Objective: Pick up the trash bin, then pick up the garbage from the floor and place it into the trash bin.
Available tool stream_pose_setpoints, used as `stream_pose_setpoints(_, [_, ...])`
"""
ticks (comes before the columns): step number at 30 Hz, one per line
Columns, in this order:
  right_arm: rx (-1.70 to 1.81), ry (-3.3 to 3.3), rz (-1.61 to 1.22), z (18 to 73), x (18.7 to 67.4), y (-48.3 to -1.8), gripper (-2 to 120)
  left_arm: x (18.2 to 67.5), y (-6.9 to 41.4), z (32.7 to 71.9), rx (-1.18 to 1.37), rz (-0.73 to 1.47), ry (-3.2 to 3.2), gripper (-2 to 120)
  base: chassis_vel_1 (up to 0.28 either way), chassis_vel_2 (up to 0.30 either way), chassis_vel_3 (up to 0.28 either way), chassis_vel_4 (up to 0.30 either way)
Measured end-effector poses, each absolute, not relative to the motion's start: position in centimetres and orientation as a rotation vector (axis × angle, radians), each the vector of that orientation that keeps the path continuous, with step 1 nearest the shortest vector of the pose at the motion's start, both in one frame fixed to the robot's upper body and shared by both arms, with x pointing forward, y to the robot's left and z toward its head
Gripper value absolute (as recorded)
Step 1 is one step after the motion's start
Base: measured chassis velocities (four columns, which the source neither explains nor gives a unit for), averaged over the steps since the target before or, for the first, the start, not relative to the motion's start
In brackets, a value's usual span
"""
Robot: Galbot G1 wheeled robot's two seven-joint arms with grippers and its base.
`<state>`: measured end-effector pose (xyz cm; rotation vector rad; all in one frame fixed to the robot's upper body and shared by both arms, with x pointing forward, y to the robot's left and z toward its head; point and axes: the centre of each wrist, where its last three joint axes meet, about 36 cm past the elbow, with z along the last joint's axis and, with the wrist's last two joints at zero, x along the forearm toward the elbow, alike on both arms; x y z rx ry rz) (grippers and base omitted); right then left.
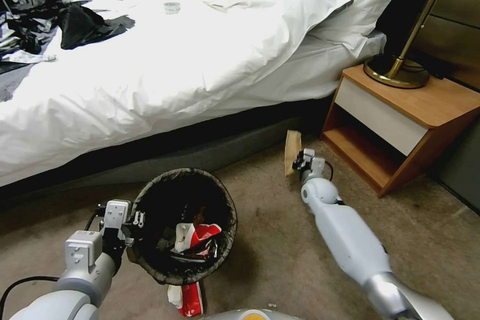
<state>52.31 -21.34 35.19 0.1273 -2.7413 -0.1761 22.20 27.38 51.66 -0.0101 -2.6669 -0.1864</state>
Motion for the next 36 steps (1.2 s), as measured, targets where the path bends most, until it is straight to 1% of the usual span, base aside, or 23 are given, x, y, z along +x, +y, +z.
stream_pose_setpoints(2, [0.238, -2.767, -0.163, 37.7, 50.0, -20.8, 0, 22.3, 27.3, 51.7, -0.009, -0.184, -2.671, 1, 0.0, 0.0, 0.0, 0.0])
stream_pose_setpoints(3, [0.238, -2.767, -0.163, 37.7, 50.0, -20.8, 0, 22.3, 27.3, 51.7, -0.009, -0.184, -2.671, 1, 0.0, 0.0, 0.0, 0.0])
stream_pose_setpoints(6, [0.382, -2.83, -0.127, 41.2, 46.9, -19.2, 0, 22.3, 27.3, 51.7, -0.005, -0.181, -2.672, 1, 0.0, 0.0, 0.0, 0.0])
stream_pose_setpoints(7, [0.382, -2.83, -0.127, 41.2, 46.9, -19.2, 0, 22.3, 27.3, 51.7, -0.005, -0.181, -2.672, 1, 0.0, 0.0, 0.0, 0.0])
stream_pose_setpoints(10, [0.493, -2.855, -0.109, 44.0, 44.7, -18.2, 0, 22.3, 27.3, 51.7, -0.004, -0.178, -2.67, 1, 0.0, 0.0, 0.0, 0.0])
stream_pose_setpoints(11, [0.493, -2.855, -0.109, 44.0, 44.7, -18.2, 0, 22.3, 27.3, 51.7, -0.004, -0.178, -2.67, 1, 0.0, 0.0, 0.0, 0.0])
stream_pose_setpoints(14, [0.609, -2.86, -0.096, 47.0, 42.1, -17.4, 0, 22.3, 27.3, 51.7, -0.003, -0.175, -2.67, 1, 0.0, 0.0, 0.0, 0.0])
stream_pose_setpoints(15, [0.609, -2.86, -0.096, 47.0, 42.1, -17.4, 0, 22.3, 27.3, 51.7, -0.003, -0.175, -2.67, 1, 0.0, 0.0, 0.0, 0.0])
stream_pose_setpoints(19, [0.786, -2.829, -0.1, 50.2, 38.4, -16.3, 0, 22.4, 27.2, 51.8, -0.006, -0.172, -2.673, 1, 0.0, 0.0, 0.0, 0.0])
stream_pose_setpoints(36, [0.809, -2.814, -0.094, 50.2, 38.0, -16.2, 0, 22.5, 27.2, 51.8, -0.007, -0.171, -2.673, 1, 0.0, 0.0, 0.0, 0.0])
